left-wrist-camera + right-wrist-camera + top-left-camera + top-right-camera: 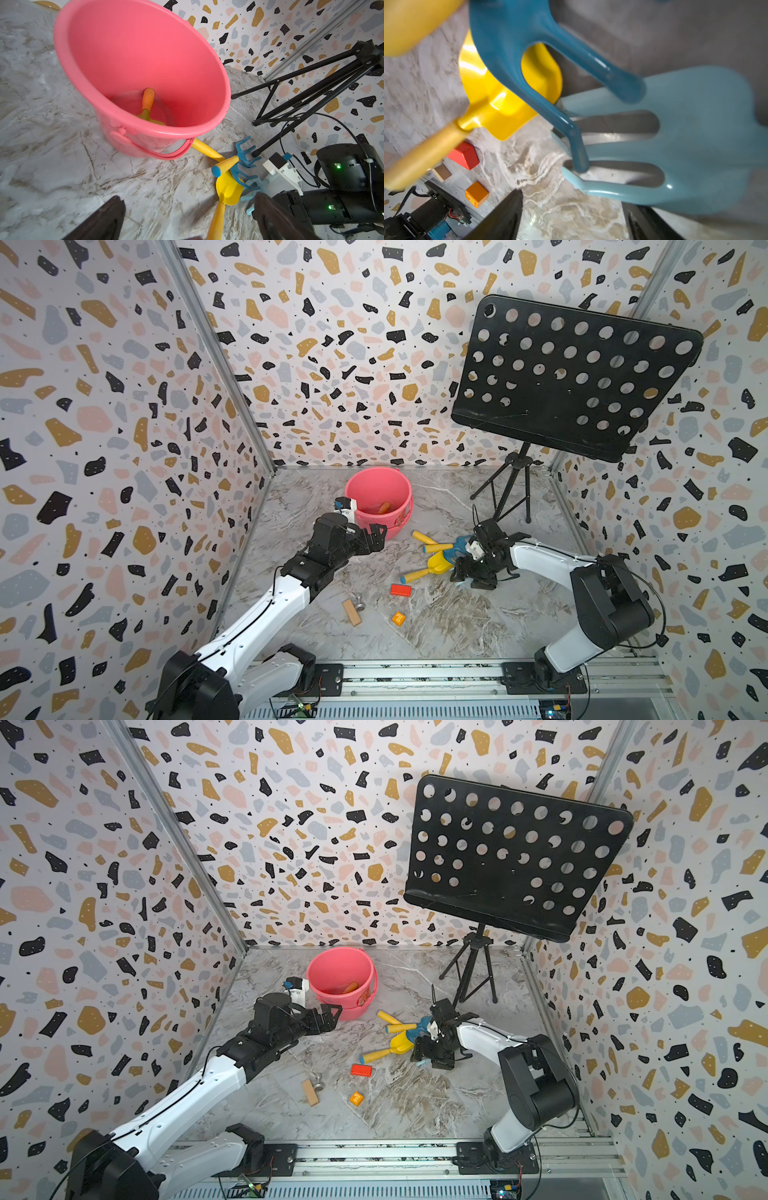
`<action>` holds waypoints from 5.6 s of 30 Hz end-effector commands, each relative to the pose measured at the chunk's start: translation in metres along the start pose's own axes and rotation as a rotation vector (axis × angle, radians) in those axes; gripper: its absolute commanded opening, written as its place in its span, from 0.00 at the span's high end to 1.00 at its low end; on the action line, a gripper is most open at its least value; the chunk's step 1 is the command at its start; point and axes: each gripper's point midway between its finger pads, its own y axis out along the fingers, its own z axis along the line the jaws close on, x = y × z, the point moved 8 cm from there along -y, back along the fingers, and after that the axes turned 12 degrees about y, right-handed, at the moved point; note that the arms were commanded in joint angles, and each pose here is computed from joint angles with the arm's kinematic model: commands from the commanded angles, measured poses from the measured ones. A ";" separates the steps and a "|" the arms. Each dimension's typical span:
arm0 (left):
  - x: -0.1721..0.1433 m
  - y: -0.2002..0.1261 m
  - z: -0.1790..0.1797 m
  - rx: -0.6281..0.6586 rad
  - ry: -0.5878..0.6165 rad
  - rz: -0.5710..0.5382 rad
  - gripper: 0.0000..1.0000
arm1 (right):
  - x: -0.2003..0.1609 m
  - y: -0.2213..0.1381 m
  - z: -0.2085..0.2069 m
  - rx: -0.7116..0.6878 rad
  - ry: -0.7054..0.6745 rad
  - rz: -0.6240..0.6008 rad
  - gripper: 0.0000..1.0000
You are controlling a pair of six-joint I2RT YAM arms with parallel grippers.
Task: Organize the gardening tools
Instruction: Pick up the gardening tool from the center of the board.
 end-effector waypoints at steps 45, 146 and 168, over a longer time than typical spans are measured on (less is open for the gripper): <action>0.012 -0.012 -0.006 -0.017 0.034 -0.061 0.01 | -0.006 -0.042 -0.073 -0.194 0.133 -0.032 0.22; 0.048 -0.003 -0.101 -0.451 0.076 -0.033 0.06 | -0.065 -0.110 0.134 0.275 -0.748 -0.401 1.00; 0.057 0.016 -0.104 -0.457 0.054 -0.083 0.85 | -0.070 -0.101 0.136 0.268 -0.783 -0.386 0.95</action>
